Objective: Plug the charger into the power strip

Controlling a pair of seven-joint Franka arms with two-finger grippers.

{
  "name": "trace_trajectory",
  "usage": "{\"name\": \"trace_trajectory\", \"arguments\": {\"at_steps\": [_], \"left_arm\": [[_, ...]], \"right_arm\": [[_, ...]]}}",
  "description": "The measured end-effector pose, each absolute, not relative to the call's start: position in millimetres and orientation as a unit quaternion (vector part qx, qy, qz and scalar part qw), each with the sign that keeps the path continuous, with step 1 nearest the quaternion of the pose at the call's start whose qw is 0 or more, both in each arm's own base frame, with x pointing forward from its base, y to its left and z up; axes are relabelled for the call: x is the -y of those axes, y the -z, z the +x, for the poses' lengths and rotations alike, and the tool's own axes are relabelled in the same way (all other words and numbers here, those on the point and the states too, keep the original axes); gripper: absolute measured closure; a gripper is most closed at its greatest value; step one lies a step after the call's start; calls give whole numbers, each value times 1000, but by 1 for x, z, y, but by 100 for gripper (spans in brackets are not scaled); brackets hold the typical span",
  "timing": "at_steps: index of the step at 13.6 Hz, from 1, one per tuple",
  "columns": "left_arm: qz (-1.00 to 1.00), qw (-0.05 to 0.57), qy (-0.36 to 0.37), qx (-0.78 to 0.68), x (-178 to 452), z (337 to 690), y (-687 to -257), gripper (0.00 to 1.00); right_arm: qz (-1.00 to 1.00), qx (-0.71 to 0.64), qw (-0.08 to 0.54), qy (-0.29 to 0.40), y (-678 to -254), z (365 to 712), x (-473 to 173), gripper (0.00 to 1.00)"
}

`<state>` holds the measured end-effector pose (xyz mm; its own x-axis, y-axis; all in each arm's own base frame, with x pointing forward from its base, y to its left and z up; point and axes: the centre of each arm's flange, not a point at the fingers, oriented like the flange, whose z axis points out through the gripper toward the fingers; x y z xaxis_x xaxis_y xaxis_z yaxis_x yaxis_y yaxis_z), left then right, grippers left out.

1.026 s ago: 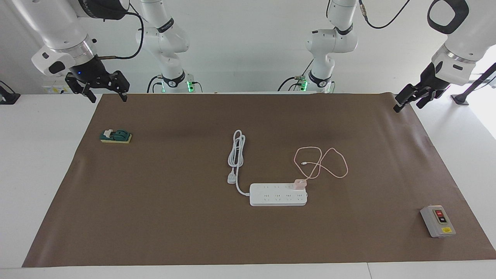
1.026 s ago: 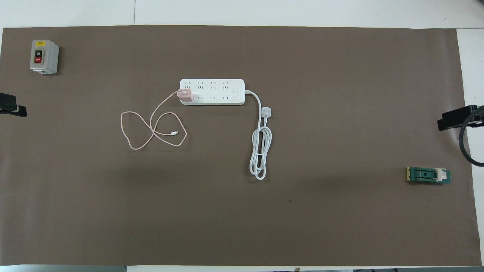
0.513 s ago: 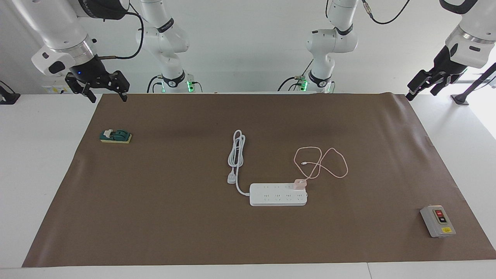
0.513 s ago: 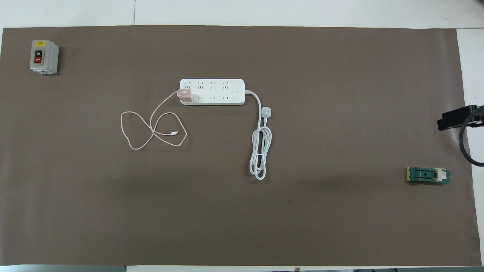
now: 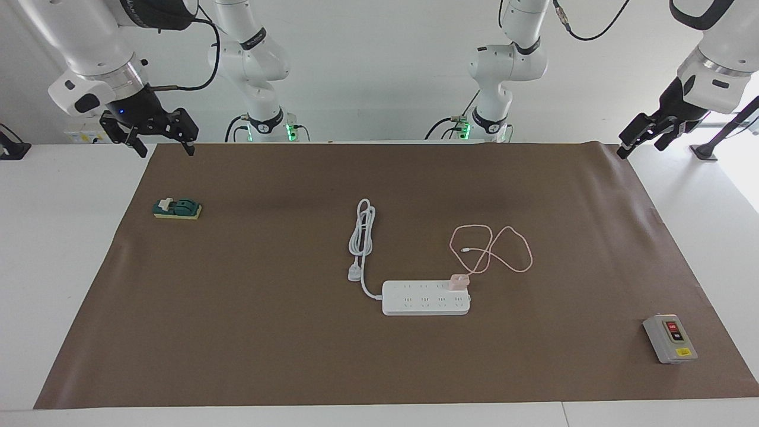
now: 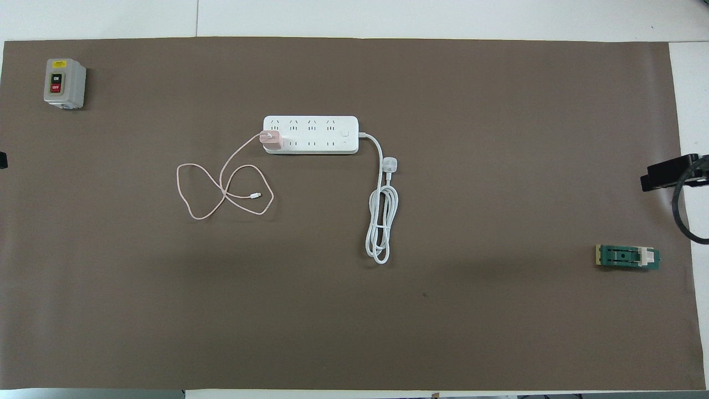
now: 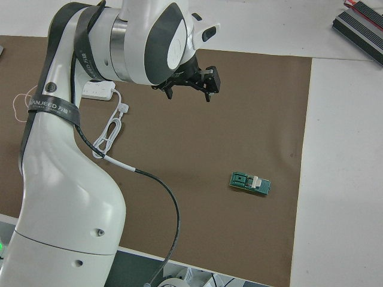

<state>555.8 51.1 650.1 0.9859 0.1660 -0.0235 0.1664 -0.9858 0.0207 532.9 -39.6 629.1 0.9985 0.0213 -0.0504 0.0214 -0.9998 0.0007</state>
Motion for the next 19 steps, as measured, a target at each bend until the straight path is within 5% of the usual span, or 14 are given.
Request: {"name": "trace_trajectory", "arguments": {"at_steps": [19], "left_arm": [[999,15,19,-26,7,545,-636,0]], "right_arm": [[1000,-11,1,25,-629,533,40,0]]}}
